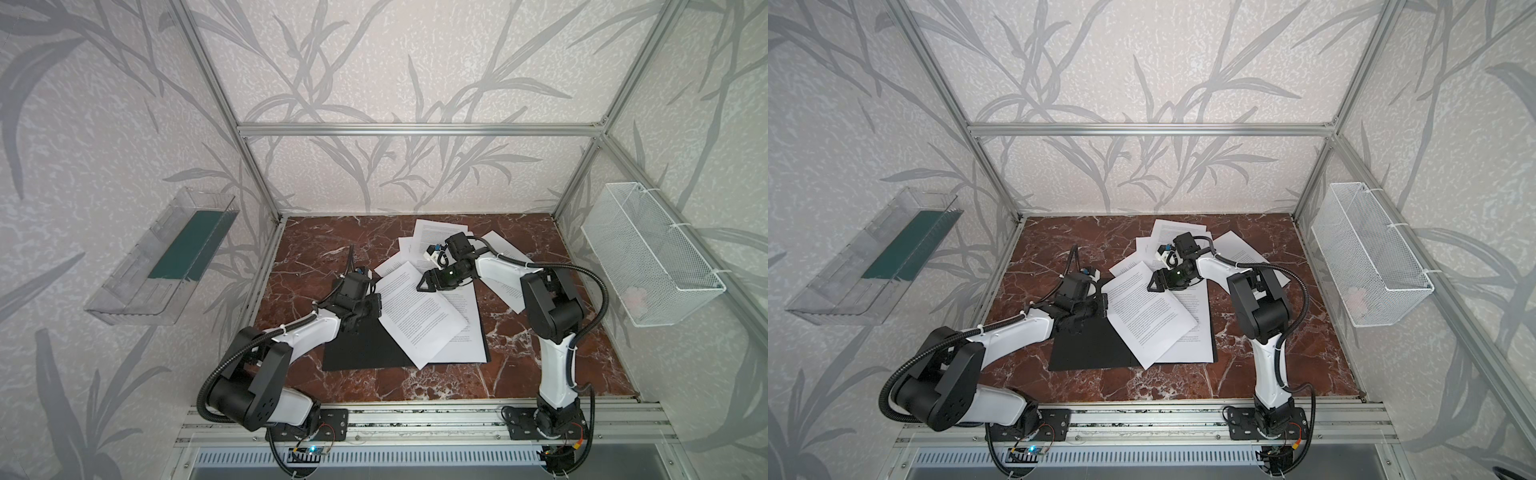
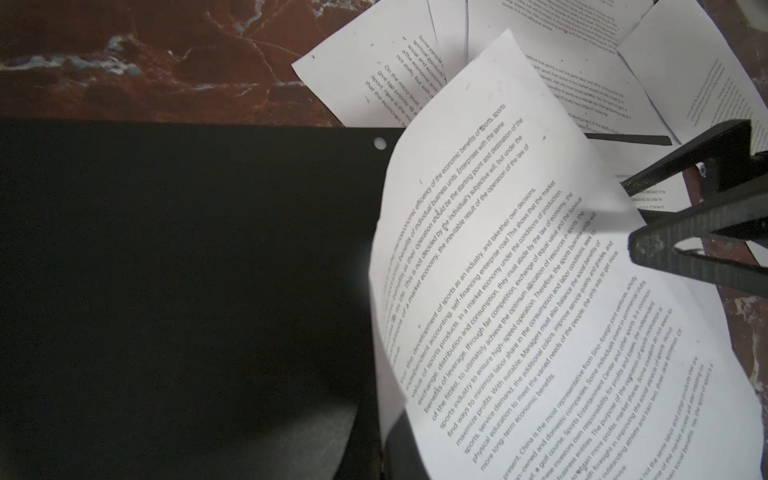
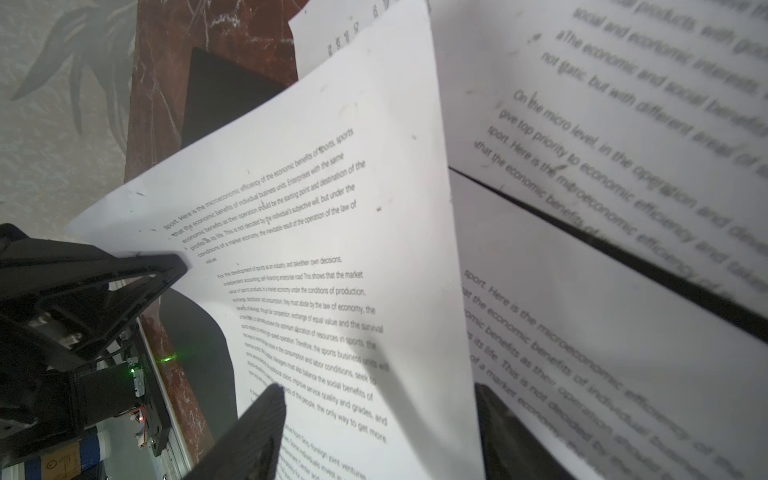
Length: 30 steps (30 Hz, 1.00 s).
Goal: Put the files into the folder
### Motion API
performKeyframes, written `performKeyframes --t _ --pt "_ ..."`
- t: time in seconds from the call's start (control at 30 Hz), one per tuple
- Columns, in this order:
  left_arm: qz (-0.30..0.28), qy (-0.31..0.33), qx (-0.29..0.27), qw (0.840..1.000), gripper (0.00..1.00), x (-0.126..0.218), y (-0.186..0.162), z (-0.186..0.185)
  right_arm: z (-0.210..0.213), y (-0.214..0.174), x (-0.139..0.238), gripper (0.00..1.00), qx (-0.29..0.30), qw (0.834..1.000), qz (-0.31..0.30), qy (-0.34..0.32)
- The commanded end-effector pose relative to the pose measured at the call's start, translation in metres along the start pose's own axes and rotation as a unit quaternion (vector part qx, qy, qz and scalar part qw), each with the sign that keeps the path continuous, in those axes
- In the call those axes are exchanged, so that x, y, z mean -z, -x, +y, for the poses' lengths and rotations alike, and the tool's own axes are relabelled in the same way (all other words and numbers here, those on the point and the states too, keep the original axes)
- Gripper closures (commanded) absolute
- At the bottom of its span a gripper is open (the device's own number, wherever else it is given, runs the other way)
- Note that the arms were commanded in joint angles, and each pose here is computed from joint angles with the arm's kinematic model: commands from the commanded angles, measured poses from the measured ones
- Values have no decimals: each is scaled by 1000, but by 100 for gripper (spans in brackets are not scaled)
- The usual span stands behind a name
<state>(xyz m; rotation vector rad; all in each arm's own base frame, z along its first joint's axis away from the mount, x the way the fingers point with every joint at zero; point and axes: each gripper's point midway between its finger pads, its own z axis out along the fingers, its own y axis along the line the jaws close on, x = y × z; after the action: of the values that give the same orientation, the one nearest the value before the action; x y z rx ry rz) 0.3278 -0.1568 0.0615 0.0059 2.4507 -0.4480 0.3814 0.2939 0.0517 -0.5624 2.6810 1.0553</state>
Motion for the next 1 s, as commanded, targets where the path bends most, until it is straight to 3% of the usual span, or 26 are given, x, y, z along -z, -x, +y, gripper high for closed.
performKeyframes --t 0.0,0.57,0.97 --pt "-6 6 -10 1000 100 2 1 1 1 -4 -3 30 0 1000 15 5" --pt "-11 -13 -9 1000 100 3 2 -5 -15 -2 -6 34 -24 1000 12 7" --pt "-15 12 -4 1000 100 -1 2 5 8 -4 -3 43 -26 997 12 69"
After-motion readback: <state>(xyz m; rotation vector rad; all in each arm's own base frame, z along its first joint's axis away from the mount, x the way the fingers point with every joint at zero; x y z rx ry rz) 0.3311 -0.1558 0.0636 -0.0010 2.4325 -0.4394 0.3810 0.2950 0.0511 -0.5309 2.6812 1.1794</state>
